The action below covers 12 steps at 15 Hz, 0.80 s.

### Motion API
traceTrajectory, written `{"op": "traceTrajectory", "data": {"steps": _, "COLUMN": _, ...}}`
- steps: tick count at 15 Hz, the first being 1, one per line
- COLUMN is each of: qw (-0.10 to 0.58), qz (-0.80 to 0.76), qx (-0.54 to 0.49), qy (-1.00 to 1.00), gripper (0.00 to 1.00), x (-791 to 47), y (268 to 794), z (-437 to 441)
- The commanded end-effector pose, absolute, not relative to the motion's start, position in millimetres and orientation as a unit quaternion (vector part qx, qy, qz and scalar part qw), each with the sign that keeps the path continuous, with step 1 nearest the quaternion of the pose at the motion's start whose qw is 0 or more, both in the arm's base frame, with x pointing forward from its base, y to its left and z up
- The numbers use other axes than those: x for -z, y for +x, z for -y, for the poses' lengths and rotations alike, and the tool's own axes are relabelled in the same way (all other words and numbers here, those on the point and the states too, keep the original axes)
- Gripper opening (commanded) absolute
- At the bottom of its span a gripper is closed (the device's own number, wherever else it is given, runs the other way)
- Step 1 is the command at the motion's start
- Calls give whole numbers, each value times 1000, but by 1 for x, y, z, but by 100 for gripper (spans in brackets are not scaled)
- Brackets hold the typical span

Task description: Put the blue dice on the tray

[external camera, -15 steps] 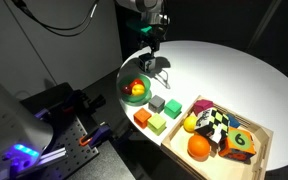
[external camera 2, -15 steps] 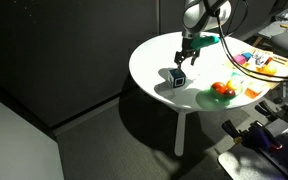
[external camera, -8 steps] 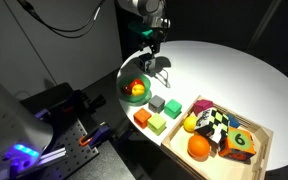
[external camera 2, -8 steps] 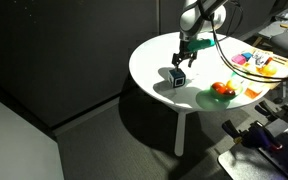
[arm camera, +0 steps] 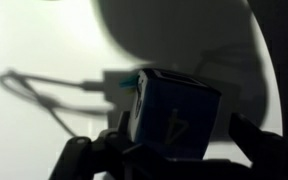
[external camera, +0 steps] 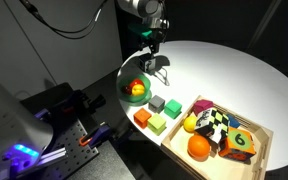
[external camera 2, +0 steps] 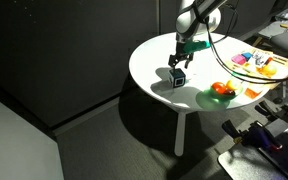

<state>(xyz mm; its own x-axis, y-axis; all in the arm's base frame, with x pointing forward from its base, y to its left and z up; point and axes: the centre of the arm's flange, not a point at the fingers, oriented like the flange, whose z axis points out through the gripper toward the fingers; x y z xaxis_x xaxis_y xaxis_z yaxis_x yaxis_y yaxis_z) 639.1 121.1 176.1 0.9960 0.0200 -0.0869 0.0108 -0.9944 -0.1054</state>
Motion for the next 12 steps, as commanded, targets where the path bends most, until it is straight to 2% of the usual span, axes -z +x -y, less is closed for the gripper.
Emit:
{"op": "traceTrajectory", "data": {"steps": 1, "qw": 56, "qz": -1, "qx": -41, "qy": -998, "gripper": 100, "x": -174, "y": 649, "z": -130}}
{"op": "traceTrajectory", "data": {"steps": 12, "qw": 30, "qz": 1, "qx": -38, "qy": -999, "gripper": 100, "x": -162, "y": 649, "z": -141}}
